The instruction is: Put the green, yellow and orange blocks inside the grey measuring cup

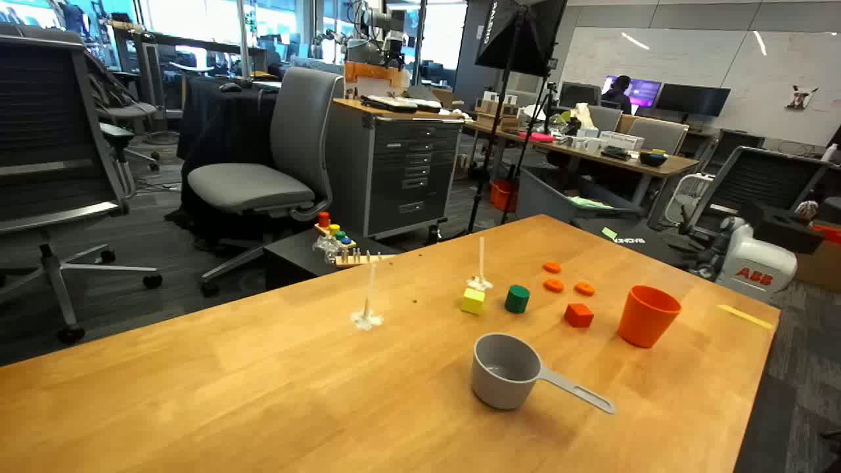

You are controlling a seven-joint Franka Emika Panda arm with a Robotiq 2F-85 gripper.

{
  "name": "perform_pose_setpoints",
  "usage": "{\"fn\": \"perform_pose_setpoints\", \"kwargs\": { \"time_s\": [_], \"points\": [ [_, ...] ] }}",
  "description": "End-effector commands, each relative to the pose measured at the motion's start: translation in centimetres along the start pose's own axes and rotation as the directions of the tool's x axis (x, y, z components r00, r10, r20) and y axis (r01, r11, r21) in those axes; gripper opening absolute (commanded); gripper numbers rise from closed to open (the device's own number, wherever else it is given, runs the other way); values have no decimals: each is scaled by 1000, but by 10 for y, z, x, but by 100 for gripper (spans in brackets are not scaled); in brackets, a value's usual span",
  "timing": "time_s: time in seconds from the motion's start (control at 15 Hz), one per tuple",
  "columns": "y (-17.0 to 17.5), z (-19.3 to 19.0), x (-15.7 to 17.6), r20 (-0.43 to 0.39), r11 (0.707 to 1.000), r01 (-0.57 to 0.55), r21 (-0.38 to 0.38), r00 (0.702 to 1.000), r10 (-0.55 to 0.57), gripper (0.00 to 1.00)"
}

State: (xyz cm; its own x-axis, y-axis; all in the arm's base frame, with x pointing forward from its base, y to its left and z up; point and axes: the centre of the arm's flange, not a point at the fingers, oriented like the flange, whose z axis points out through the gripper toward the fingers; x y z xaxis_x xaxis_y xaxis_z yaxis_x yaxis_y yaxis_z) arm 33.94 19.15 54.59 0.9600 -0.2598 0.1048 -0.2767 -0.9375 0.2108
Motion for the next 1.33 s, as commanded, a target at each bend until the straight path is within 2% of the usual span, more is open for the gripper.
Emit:
{"fn": "perform_pose_setpoints", "kwargs": {
  "time_s": [0.0,1.27],
  "points": [
    [0,-2,0,-3,1000,0,2,1000,0,100],
    [0,-6,-1,-13,1000,-1,7,1000,1,100]
  ]
}}
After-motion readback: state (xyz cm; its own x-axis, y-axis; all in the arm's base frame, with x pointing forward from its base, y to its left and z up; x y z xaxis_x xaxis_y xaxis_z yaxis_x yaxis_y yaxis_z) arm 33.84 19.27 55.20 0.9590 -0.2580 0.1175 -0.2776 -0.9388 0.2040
